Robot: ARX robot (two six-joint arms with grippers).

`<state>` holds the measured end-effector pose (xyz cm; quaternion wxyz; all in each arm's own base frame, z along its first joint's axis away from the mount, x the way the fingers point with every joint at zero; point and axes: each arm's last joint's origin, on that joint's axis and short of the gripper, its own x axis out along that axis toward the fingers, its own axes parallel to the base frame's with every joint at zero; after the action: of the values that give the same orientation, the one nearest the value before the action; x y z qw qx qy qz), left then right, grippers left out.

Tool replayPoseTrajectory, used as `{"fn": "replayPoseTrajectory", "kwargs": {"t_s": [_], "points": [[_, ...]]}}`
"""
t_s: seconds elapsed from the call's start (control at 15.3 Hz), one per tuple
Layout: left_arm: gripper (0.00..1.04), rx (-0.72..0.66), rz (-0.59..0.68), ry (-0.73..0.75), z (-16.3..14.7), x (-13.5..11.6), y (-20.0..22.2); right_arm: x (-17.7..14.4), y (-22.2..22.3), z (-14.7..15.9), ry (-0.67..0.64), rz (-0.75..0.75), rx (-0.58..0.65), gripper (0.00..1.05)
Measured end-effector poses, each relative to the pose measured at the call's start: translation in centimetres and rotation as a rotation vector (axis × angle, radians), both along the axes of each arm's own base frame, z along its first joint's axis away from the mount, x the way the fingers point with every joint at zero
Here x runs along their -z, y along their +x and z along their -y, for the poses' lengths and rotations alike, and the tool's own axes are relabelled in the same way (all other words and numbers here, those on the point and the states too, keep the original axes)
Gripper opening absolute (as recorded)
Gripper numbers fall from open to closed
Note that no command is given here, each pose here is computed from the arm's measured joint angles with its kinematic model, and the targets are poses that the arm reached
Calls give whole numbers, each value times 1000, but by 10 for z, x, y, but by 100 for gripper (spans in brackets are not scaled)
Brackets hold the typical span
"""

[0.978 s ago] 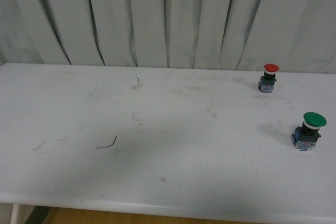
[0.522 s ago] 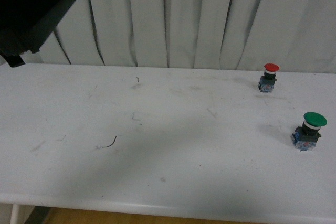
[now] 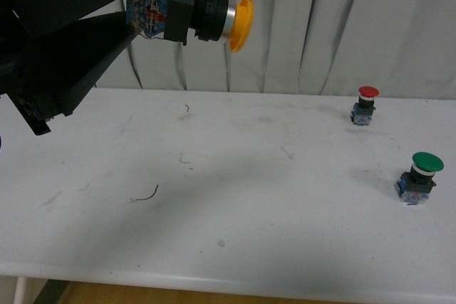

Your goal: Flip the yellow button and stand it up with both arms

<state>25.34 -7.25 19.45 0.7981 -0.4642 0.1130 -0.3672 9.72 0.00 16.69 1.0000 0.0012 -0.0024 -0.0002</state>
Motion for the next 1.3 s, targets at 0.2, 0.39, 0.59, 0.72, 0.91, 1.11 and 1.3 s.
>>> {"fn": "replayPoseTrajectory", "kwargs": {"t_s": [0.2,0.39,0.59,0.72,0.91,1.11,1.3], "points": [[30,1,-23,-19,5,1,3,-2,1,0,-3,18,-33,98],[30,3,-27,-27,7,1,4,-14,36,4,-20,75,-229,98],[30,3,-30,-27,9,2,5,-58,122,3,-35,220,-206,98],[30,-4,-30,-29,9,1,5,-45,200,0,-13,103,-212,98],[30,-10,-29,-31,9,1,5,-41,237,-9,-9,71,-229,98],[30,-1,-28,-30,11,1,4,-51,214,-36,138,102,-461,98],[30,4,-28,-30,13,1,4,-43,187,-67,522,-2,-839,98]]}}
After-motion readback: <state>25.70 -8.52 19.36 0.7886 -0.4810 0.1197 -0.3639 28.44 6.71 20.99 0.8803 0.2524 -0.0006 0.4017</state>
